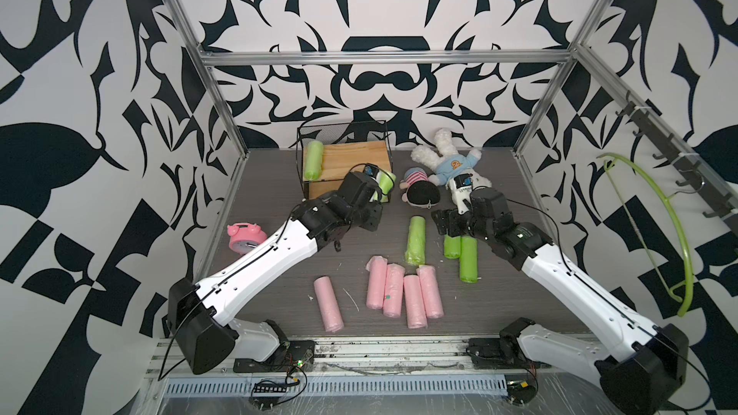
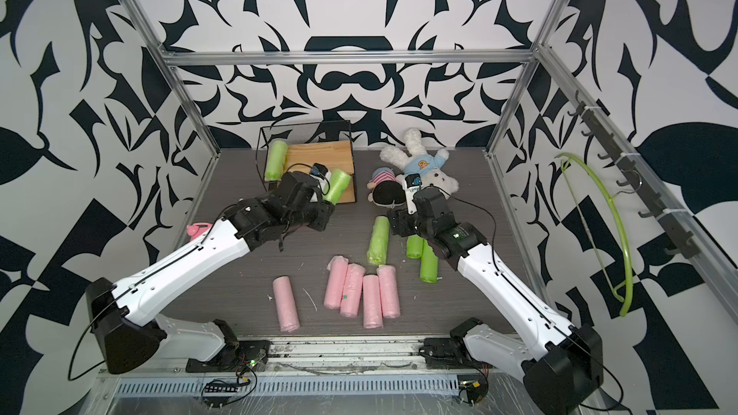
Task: Sort the rolls of trash bags by color and place them on the shelf
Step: Pick up the roll of trash bags from the center of the board, then place the roll of trash bags on the shelf.
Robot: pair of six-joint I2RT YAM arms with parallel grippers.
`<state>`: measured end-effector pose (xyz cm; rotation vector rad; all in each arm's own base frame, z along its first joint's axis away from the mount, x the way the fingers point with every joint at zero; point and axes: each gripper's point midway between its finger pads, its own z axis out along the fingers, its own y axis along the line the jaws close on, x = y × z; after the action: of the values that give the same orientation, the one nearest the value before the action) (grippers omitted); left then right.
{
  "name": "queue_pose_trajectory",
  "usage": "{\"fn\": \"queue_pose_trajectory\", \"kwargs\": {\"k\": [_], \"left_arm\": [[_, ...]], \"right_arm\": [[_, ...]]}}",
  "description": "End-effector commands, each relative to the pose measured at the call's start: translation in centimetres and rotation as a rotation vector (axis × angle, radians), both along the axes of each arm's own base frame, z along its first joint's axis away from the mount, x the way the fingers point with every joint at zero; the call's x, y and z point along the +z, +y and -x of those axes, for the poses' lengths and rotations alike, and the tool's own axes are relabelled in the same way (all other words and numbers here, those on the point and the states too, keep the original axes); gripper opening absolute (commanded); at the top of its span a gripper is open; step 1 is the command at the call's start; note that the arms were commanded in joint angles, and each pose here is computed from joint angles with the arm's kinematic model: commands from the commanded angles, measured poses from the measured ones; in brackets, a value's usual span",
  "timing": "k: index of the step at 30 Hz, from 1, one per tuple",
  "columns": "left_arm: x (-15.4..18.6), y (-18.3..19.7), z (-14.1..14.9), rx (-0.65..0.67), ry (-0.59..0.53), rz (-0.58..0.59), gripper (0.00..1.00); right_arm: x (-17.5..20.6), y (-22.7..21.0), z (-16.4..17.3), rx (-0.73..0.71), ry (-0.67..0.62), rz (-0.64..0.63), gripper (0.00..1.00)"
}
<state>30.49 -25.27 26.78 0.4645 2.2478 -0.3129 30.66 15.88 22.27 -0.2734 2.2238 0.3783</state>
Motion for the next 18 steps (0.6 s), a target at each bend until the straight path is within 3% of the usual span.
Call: {"fn": "queue_pose_trajectory", "kwargs": {"k": [1,10,18], "left_arm": [[2.0,3.5,-3.0,0.140,-0.056,-0.017,0.38],[0.8,6.7,-8.9,0.282,-0.020,-0.128,0.38],[1.1,6.7,-11.1,0.313,-0.032,-0.180,0.38]], "right_arm": [[3.7,2.0,-0.1,0.064,-0.089,-0.060,0.83],[7.2,7.2,0.7,0.266,-0.238,-0.140,0.84],[6.1,10.1,-0.2,0.313,-0.222,-0.160,0.84]]}}
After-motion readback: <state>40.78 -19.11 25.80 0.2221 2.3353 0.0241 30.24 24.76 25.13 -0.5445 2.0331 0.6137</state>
